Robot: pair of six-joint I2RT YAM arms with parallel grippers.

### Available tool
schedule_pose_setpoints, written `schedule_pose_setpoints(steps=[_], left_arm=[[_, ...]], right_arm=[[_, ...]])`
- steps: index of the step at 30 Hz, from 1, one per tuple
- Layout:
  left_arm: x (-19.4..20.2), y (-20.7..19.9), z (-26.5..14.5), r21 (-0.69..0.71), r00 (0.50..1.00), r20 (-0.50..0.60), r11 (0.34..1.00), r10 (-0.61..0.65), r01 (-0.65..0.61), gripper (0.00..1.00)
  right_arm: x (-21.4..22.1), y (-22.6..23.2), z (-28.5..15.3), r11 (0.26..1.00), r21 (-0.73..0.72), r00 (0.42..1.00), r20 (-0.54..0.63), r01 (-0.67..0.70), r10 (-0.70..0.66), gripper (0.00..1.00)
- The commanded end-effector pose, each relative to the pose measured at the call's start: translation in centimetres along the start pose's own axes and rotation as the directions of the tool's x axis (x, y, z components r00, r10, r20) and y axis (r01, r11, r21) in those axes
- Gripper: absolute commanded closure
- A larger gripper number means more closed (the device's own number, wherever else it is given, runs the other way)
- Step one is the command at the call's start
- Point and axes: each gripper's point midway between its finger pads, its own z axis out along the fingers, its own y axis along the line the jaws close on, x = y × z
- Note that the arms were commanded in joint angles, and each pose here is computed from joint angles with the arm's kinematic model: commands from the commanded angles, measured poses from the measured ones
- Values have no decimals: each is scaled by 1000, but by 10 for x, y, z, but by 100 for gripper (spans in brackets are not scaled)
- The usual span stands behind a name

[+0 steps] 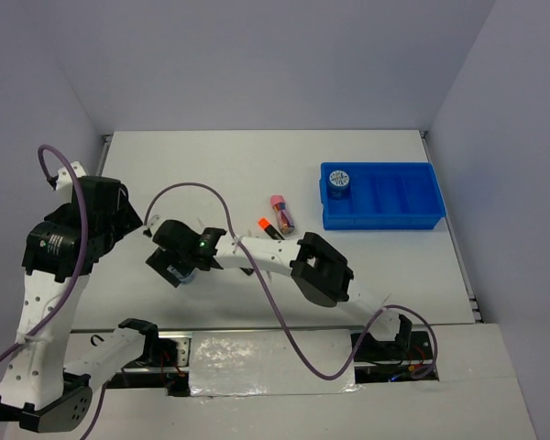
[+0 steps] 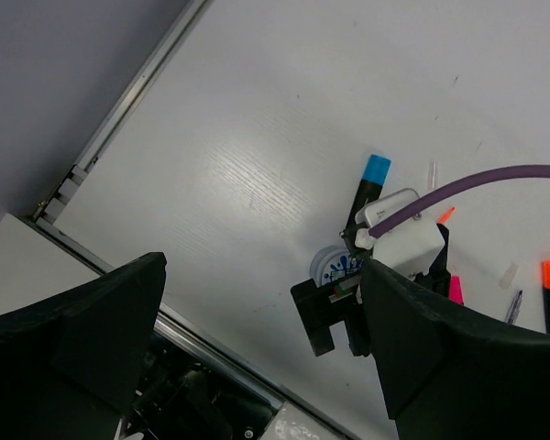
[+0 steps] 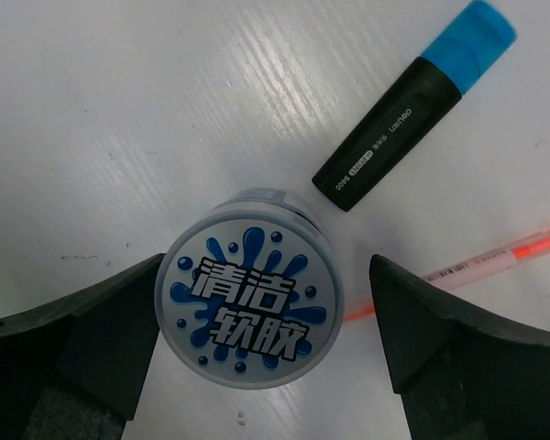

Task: Sort the stationery into containers
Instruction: Pick up the stationery from the center of the board, then place the stationery in the storage box.

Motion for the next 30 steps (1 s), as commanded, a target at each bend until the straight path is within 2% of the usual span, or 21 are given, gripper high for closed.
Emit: schedule_pose_setpoints(steps=[1,2,3,4,6,7,8,10,13,14,15,16,17,19,20,21,24,27,30], left_arm=[[-4,-8,-2,63,1000,19,998,13,-14,1],[-4,-10,-2,71,1000,19,997,19,-20,1],[-3,-11,-1,72,1000,16,997,23,-24,1],[-3,-11,-1,72,1000,15,997,25,-26,1],[-4,-14,-1,86,999,18,996,35,-37,1],[-4,-16,-1,92,999,19,995,37,-38,1],[-4,-16,0,94,999,20,995,42,-44,1],[-5,-18,1,96,999,24,994,44,-46,1],[-5,-22,3,109,998,20,992,57,-59,1],[-4,-25,5,119,997,16,990,74,-75,1],[-7,-31,5,143,997,26,987,70,-73,1],[-4,-39,5,183,997,15,980,78,-79,1],[1,-43,7,206,995,6,973,101,-100,1],[9,-59,11,274,993,-15,955,119,-110,1],[12,-63,13,294,992,-23,949,123,-112,1],[13,-69,15,311,992,-25,944,120,-106,1],[27,-81,21,356,989,-67,929,135,-103,1],[34,-93,25,395,984,-96,913,152,-102,1],[37,-100,29,410,979,-111,906,170,-111,1]], right_arm=[[-6,-3,-6,1000,26,1000,21,16,-16,6],[-5,-2,-7,999,28,1000,20,14,-15,12],[-6,-2,-9,1000,28,1000,25,12,-13,23],[-3,-2,-9,1000,27,1000,22,9,-10,43],[-8,1,-19,1000,11,998,64,14,-14,57],[-24,4,-35,1000,-6,994,113,9,-8,67],[-30,5,-41,1000,-17,991,136,8,-6,72],[-47,11,-59,998,-57,979,202,1,10,93],[-107,-8,-144,994,-91,916,391,-62,93,100],[-116,-38,-161,990,-76,897,421,-117,138,100],[-108,-58,-170,982,-74,889,418,-173,188,100],[-122,-84,-215,972,-71,840,492,-223,229,100],[-113,-142,-228,940,-9,810,506,-340,297,100],[-82,-213,-258,867,148,780,526,-476,338,100],[-44,-269,-267,774,280,778,490,-568,393,100],[-23,-300,-279,702,369,770,489,-609,410,100],[29,-365,-302,564,496,750,477,-660,458,100],[60,-399,-311,502,552,745,463,-666,479,100],[80,-414,-303,490,568,747,435,-661,503,100]])
